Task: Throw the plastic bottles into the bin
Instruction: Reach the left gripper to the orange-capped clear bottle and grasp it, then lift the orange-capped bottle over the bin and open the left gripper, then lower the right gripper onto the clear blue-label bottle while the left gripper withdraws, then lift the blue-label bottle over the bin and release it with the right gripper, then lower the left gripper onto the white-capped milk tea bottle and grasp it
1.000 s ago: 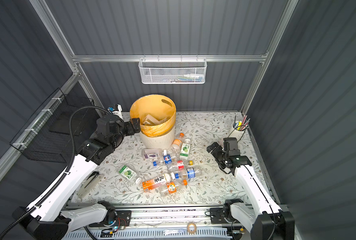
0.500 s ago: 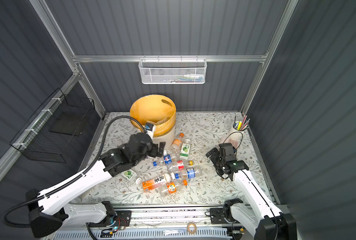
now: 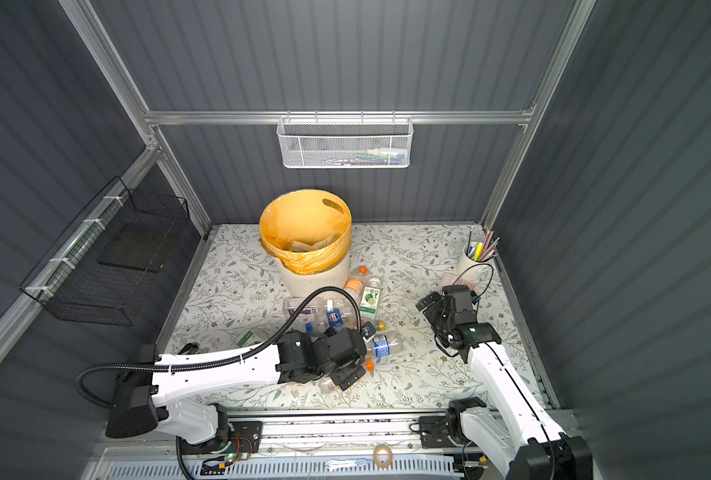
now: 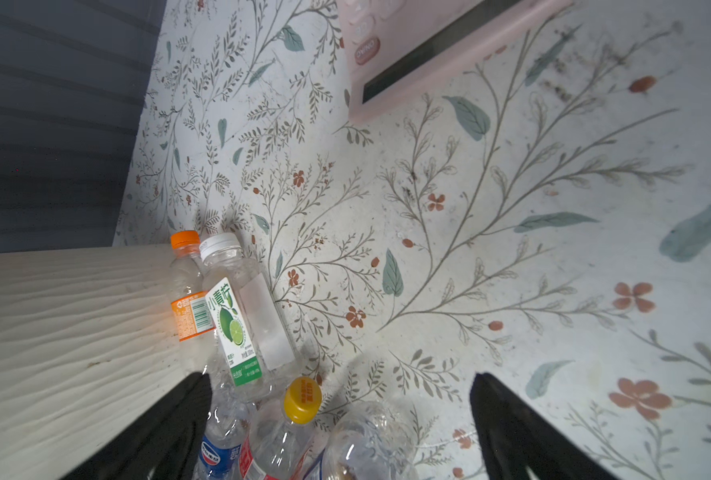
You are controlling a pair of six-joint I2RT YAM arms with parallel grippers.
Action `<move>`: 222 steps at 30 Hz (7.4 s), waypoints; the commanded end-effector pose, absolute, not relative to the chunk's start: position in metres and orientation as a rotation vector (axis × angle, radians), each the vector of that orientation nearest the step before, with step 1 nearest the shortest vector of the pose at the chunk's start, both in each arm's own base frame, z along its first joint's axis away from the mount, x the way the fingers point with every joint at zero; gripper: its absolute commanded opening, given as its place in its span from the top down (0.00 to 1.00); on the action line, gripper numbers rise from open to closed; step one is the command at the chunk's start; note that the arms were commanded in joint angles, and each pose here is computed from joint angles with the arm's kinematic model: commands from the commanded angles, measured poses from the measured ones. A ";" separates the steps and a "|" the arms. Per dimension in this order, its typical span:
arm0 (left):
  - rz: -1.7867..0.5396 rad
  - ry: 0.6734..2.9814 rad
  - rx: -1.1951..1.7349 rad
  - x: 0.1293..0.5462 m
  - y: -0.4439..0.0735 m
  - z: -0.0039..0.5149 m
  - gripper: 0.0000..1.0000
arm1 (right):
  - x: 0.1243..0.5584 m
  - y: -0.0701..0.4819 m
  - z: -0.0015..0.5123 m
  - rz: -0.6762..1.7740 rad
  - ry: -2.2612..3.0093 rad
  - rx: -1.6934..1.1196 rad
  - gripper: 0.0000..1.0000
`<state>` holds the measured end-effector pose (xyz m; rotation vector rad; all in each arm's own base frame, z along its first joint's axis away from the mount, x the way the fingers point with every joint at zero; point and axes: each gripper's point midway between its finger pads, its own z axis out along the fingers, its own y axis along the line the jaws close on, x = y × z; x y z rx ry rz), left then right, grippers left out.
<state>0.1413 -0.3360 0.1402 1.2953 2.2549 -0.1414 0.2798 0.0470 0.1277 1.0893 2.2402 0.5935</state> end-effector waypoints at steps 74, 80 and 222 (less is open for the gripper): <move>-0.283 1.745 0.321 0.362 -0.237 0.455 0.01 | 0.283 0.053 0.159 0.690 2.185 0.899 0.01; -0.283 1.734 0.260 0.339 -0.211 0.441 0.01 | 0.265 0.057 0.143 0.670 2.235 1.009 0.01; -0.119 2.762 1.142 0.135 -0.254 0.032 0.27 | 0.369 0.072 0.228 0.872 2.052 0.763 0.01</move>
